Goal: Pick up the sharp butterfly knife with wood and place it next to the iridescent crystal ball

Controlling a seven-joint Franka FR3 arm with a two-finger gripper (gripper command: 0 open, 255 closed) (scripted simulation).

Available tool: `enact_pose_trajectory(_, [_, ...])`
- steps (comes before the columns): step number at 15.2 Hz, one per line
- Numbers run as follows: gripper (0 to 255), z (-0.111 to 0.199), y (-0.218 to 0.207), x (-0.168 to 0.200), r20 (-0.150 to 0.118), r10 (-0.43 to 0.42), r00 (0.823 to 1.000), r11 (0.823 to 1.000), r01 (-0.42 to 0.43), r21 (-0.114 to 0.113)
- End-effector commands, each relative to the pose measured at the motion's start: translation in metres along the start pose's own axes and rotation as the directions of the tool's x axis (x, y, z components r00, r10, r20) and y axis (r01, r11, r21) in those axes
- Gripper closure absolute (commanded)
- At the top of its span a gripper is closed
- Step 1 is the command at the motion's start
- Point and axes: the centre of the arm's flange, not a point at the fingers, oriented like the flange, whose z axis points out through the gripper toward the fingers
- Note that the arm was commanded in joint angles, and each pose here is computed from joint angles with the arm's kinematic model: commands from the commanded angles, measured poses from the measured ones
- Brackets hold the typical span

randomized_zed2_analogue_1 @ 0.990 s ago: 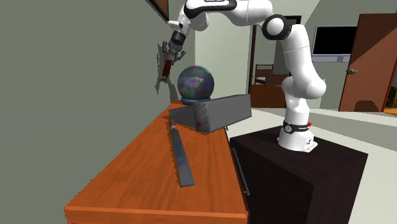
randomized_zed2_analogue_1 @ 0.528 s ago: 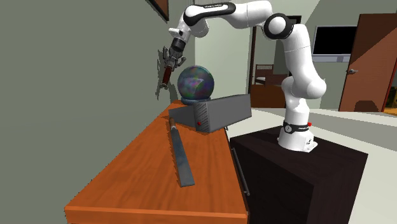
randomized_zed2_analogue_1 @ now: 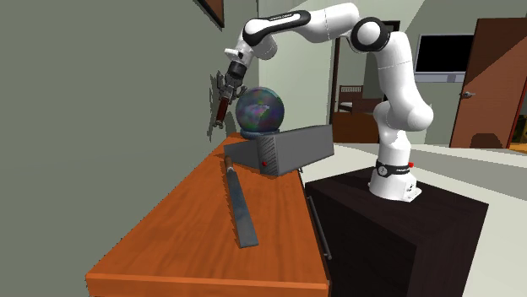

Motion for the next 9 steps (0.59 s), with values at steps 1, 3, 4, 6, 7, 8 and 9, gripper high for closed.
enact_pose_trajectory(1, [255,0.010,-0.004,0.000,0.000,0.000,1.000,1.000,0.000,-0.001])
enact_pose_trajectory(3, [255,0.019,-0.009,-0.002,0.000,0.000,1.000,1.000,0.000,-0.001])
enact_pose_trajectory(4, [255,0.024,-0.011,-0.002,0.000,0.000,1.000,1.000,0.000,-0.001])
enact_pose_trajectory(6, [255,0.033,-0.015,-0.003,0.000,0.000,1.000,1.000,0.000,-0.001])
enact_pose_trajectory(7, [255,0.038,-0.018,-0.004,0.000,0.000,1.000,1.000,0.000,-0.001])
enact_pose_trajectory(8, [255,0.043,-0.020,-0.005,0.000,0.000,1.000,1.000,0.000,-0.001])
enact_pose_trajectory(9, [255,0.048,-0.022,-0.005,0.000,0.000,1.000,1.000,0.000,-0.001])
